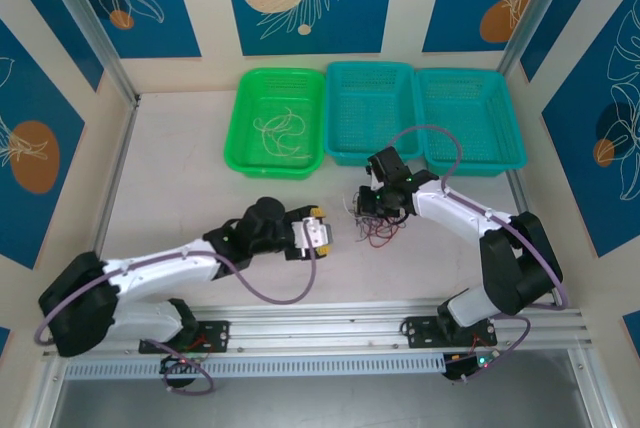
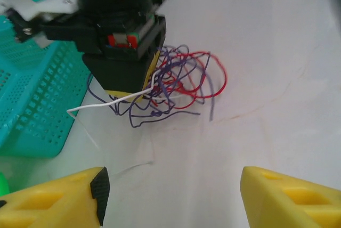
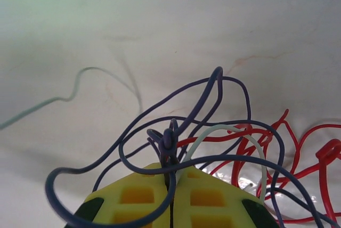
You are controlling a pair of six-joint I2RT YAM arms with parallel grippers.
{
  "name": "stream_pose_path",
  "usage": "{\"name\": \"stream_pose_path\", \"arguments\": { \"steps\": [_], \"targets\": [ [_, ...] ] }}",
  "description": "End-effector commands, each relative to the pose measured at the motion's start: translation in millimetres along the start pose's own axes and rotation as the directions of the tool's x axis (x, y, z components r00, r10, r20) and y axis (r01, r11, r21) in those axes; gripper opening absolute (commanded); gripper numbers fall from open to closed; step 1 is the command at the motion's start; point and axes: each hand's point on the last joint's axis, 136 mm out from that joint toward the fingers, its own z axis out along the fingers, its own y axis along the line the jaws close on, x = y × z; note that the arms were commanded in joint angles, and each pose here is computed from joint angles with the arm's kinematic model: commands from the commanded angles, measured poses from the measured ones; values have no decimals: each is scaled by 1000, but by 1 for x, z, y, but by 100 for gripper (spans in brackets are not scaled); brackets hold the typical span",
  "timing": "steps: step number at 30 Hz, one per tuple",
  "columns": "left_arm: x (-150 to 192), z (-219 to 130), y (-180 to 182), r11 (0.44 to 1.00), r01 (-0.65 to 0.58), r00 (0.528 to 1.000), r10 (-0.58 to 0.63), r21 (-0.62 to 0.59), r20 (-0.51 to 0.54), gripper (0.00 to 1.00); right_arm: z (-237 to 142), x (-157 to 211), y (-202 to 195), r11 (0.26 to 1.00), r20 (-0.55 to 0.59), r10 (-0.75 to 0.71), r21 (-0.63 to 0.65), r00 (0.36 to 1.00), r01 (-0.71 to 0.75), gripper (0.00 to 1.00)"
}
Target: Untangle the cables
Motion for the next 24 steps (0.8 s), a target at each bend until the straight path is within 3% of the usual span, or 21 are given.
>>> {"name": "stream_pose_path", "arguments": {
  "steps": [1, 6, 14, 17, 24],
  "targets": [
    [-17, 16, 28, 952, -290, 957, 291, -93, -1, 67, -7, 6, 18, 997, -50, -47, -59, 998, 44, 4],
    [-21, 41, 43, 915, -380, 924, 382, -135, -13, 68, -8, 10, 22, 996, -65, -61, -63, 996, 57, 4],
    [-23, 62, 46, 904, -403, 912, 409, -142, 14, 66, -7, 13, 24, 996, -76, -62, -75, 995, 56, 4],
    [-17, 69, 44, 909, -396, 916, 400, -130, 6, 53, -8, 13, 25, 996, -74, -60, -76, 995, 54, 4],
    [-6, 69, 44, 924, -362, 932, 362, -125, -18, 12, -10, 12, 19, 998, -60, -44, -52, 997, 41, 3]
  ]
}}
